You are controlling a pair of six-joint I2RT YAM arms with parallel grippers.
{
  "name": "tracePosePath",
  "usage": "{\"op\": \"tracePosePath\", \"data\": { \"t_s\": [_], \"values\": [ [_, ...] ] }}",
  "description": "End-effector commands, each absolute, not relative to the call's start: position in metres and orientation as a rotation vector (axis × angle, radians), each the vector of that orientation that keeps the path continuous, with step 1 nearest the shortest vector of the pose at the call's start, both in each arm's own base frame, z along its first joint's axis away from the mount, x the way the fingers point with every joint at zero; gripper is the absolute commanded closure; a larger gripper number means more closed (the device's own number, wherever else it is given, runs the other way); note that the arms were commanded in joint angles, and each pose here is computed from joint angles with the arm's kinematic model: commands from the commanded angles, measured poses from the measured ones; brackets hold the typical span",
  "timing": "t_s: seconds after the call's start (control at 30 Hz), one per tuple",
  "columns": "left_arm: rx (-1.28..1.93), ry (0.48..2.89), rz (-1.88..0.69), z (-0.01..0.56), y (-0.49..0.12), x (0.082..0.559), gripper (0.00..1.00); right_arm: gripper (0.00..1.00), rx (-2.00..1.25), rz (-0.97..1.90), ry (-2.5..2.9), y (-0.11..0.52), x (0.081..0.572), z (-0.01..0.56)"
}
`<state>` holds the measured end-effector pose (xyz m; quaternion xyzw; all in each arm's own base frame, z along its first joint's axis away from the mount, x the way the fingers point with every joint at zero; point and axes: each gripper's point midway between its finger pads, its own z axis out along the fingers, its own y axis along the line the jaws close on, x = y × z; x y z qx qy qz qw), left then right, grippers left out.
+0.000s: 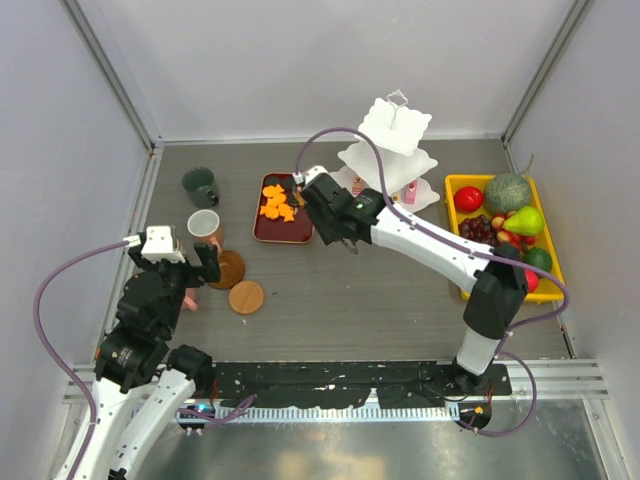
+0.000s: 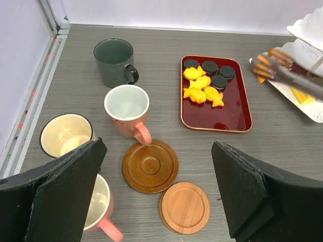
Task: Serve the afternoon tea
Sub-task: Pick up the desert from the tray, then place the desert on the desert table.
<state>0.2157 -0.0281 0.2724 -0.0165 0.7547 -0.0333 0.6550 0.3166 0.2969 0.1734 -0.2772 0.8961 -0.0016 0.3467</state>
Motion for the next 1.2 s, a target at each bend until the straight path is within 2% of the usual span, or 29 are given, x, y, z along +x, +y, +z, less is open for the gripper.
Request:
{"op": "tracePosePath", "data": {
  "t_s": [0.0, 0.23, 0.6, 1.17],
  "values": [
    [-0.042, 1.666, -0.094, 0.283, -0.03, 0.218, 0.01, 0.62, -0.573, -0.011, 2.19, 0.268, 0.332, 0.238],
    [-0.043, 1.668, -0.092, 0.282, -0.03, 0.219, 0.01, 0.62, -0.44, -0.079, 2.177, 0.223, 0.361, 0.253],
    [-0.041, 1.671, -0.092, 0.281, -0.031, 0.219, 0.01, 0.63, -0.339, -0.086, 2.209, 0.189, 0.401, 0.236],
    [-0.044, 1.667, -0.091, 0.283, -0.03, 0.219, 0.01, 0.62, -0.208, -0.189, 2.187, 0.169, 0.434, 0.221]
  ]
}}
